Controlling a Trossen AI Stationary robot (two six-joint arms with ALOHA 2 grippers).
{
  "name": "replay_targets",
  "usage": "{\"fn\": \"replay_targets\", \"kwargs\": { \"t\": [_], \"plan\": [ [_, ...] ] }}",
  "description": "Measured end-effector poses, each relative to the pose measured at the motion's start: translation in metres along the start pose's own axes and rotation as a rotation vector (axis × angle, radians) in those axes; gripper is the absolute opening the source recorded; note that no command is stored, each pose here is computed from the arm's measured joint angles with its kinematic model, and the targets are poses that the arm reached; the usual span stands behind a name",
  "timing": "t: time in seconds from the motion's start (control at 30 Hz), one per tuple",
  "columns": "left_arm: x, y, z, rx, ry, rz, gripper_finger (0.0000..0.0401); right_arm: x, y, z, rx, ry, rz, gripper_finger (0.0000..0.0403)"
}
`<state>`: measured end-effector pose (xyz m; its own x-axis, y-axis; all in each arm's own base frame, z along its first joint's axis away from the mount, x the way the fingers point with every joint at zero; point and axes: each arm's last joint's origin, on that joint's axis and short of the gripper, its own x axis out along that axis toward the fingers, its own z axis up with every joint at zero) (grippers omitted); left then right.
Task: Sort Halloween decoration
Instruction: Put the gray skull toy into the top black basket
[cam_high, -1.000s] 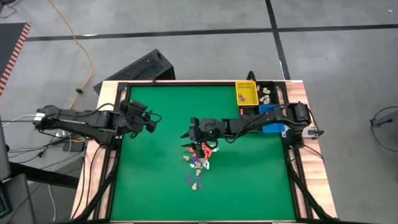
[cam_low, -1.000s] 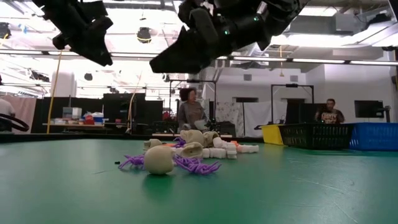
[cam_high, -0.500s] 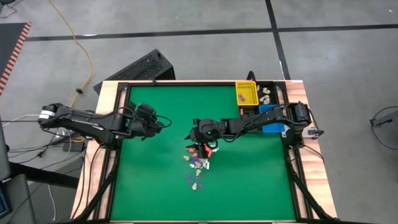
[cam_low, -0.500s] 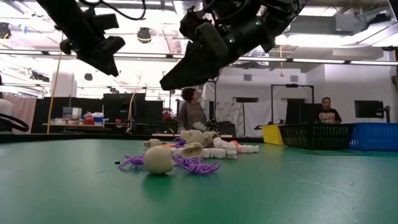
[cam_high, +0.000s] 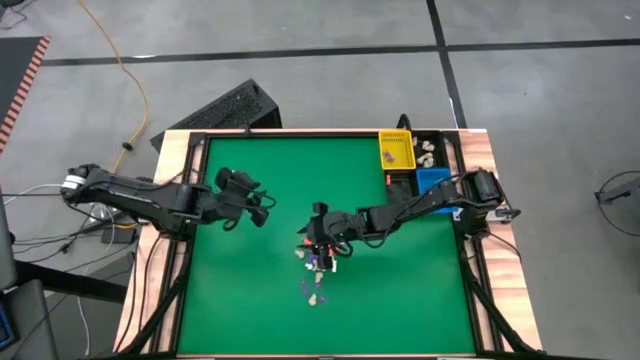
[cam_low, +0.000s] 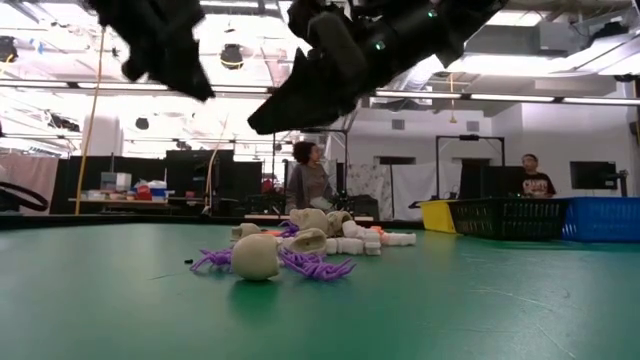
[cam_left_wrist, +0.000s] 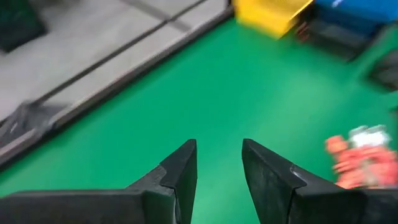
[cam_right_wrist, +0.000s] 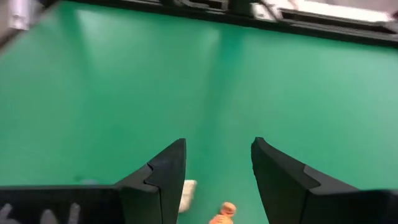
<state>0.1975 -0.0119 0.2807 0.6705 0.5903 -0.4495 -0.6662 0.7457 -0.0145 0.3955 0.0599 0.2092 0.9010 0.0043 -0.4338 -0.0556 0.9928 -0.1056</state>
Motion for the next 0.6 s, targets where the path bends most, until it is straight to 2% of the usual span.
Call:
{"fn": "replay_targets", "kwargs": {
  "t": [0.17, 0.23, 0.3, 0.37, 0.43, 0.6],
  "plan": [
    [-0.04, 0.005, 0.029, -0.021, -0.172, -0.152, 0.0114, 0.013, 0.011, -0.016, -0.012, 0.032, -0.04, 0.02],
    [-0.055, 0.009, 0.035, -0.028, -0.24, -0.213, 0.0115, 0.023, 0.013, -0.016, 0.017, -0.028, -0.047, 0.02],
    [-0.067, 0.013, 0.04, -0.039, -0.295, -0.259, 0.0114, 0.031, 0.014, -0.025, 0.024, -0.015, -0.047, 0.02],
    [-0.076, 0.019, 0.042, -0.035, -0.325, -0.28, 0.0114, 0.04, 0.017, -0.028, 0.042, -0.037, -0.048, 0.02],
    [-0.082, 0.023, 0.043, -0.04, -0.342, -0.302, 0.0114, 0.047, 0.021, -0.037, 0.04, 0.001, -0.043, 0.02],
    [-0.092, 0.031, 0.04, -0.012, -0.369, -0.331, 0.0114, 0.059, 0.024, -0.048, 0.118, 0.019, -0.04, 0.02]
  ]
}}
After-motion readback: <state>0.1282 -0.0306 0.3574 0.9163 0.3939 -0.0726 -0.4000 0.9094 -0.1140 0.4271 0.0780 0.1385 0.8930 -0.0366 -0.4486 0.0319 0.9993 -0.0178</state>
